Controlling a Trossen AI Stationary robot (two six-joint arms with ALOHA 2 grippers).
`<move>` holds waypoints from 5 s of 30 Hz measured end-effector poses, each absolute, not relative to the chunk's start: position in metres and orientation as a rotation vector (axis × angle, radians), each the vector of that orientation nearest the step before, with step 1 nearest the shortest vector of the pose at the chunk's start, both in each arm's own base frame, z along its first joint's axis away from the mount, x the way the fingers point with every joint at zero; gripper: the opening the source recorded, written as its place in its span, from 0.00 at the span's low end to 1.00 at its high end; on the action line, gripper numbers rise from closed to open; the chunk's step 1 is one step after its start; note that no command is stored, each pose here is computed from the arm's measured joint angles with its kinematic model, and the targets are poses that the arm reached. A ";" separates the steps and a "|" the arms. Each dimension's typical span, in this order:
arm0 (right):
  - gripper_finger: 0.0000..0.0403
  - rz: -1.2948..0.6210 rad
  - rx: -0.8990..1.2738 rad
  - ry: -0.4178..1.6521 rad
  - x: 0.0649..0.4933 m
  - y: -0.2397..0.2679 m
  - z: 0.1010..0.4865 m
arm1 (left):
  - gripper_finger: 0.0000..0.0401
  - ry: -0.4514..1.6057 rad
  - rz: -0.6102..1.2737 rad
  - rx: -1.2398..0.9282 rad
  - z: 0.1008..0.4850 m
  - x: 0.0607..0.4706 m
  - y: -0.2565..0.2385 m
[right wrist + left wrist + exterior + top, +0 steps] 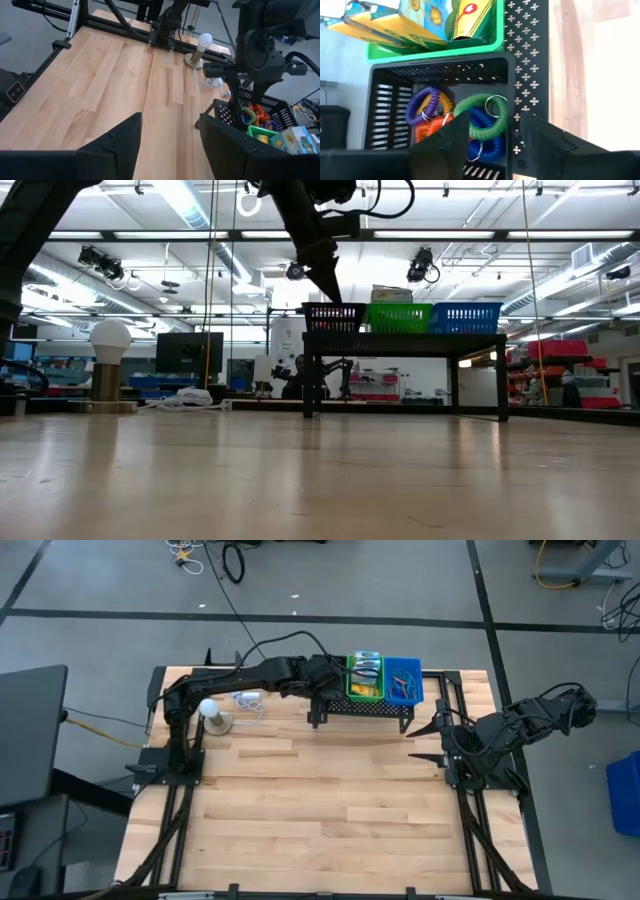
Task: Pick & Place Office Desk Supplies
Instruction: Return to Home Position
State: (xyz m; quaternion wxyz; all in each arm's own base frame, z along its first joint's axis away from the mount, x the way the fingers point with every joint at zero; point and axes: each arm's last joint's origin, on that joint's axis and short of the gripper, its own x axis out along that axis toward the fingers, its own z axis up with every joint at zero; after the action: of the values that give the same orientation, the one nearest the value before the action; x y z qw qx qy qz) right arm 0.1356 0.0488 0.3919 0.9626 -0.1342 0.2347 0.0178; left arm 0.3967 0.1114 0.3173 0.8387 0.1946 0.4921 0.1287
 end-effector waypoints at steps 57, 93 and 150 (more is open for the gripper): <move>0.52 0.114 -0.107 0.078 0.051 0.013 0.328 | 0.56 0.395 0.010 0.167 0.421 0.148 -0.023; 0.52 0.279 0.089 -0.131 0.071 0.027 0.233 | 0.56 0.036 -0.391 0.071 0.185 0.088 -0.050; 0.52 -0.122 0.082 -0.052 0.096 0.008 0.170 | 0.56 0.133 -0.215 0.042 0.164 0.097 -0.051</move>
State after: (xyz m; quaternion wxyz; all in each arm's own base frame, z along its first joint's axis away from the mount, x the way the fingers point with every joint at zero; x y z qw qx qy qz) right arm 0.0963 0.0079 0.1703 0.9970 0.0412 -0.0259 -0.0609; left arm 0.0973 -0.0508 0.1642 0.9918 0.0210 0.0662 -0.1071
